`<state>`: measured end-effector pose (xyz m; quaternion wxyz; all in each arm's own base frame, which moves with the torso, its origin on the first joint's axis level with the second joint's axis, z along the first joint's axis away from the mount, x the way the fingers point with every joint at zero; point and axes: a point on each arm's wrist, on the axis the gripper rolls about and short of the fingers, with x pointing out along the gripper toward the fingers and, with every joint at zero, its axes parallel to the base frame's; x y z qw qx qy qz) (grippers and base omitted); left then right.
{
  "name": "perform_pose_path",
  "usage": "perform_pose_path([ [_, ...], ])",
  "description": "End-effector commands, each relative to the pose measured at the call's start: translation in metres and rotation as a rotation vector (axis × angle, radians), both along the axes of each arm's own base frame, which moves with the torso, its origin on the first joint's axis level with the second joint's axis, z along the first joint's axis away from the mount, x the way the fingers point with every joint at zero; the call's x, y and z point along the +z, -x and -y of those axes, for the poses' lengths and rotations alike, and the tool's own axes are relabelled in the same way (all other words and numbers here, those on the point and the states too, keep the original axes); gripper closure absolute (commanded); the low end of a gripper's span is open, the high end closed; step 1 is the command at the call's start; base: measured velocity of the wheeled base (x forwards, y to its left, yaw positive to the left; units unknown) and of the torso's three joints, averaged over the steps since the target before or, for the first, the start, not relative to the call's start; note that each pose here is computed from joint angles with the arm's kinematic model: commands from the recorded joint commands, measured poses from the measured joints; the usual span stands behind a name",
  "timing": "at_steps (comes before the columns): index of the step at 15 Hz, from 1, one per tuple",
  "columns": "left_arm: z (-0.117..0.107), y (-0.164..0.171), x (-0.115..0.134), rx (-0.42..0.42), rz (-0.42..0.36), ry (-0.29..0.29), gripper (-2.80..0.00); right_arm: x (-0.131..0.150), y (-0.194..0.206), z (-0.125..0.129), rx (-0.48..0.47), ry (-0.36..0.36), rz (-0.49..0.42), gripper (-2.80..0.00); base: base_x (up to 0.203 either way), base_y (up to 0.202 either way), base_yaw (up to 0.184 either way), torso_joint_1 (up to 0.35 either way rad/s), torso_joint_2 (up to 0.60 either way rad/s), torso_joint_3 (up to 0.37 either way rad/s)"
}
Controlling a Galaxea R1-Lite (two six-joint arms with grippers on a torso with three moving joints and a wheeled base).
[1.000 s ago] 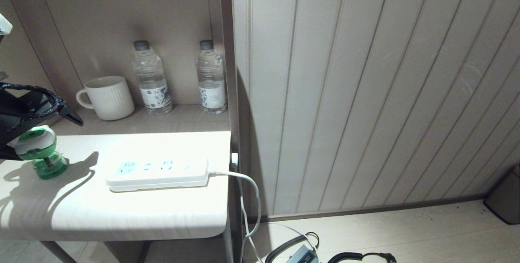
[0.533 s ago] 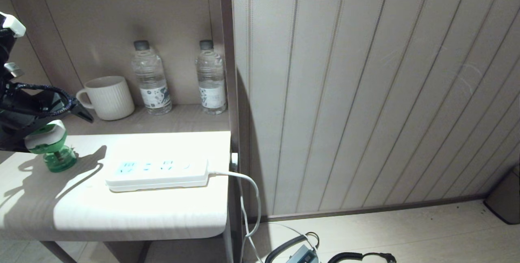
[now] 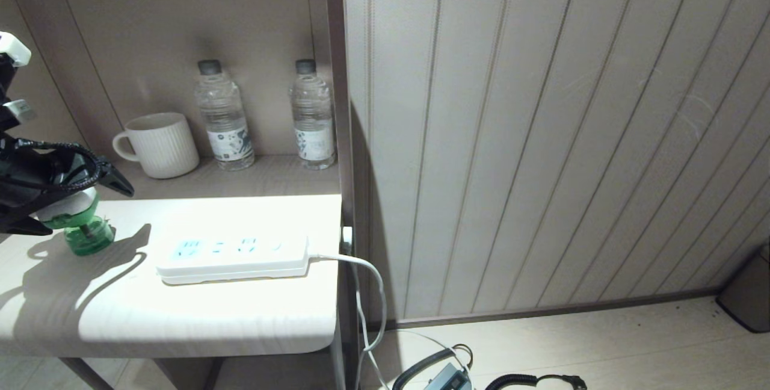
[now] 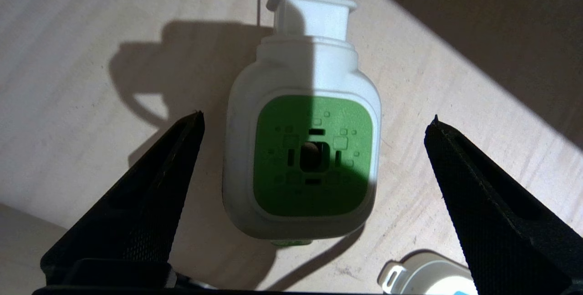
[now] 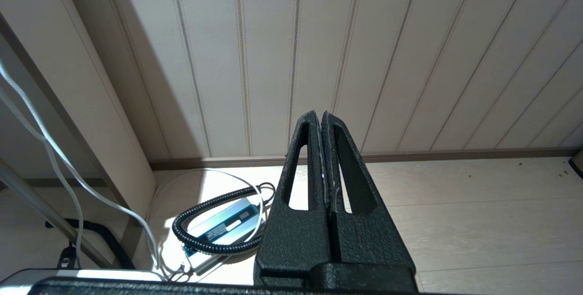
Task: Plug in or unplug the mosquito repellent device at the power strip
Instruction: Pick up the mosquito repellent liquid
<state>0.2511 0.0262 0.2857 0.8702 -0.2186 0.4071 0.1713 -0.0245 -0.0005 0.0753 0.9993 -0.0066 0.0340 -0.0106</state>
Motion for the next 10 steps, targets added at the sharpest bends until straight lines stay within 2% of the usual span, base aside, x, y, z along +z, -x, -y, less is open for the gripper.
perform_pose_path([
  [1,0.000,0.010,-0.002,0.012,0.022,-0.022,-2.80,0.000,0.000,0.000,0.000,0.000,-0.001,0.00,0.000,0.000,0.000,0.000,0.00,0.000],
  [6,-0.003,0.014,-0.010,0.079,0.091,-0.106,-2.80,0.000,0.000,0.000,0.000,0.000,-0.001,0.00,0.000,0.000,0.000,0.000,0.00,0.000],
  [10,-0.003,0.021,-0.005,0.100,0.110,-0.124,-2.80,0.000,0.000,0.000,0.000,0.000,-0.001,0.00,0.000,0.000,0.000,0.000,0.00,0.000],
])
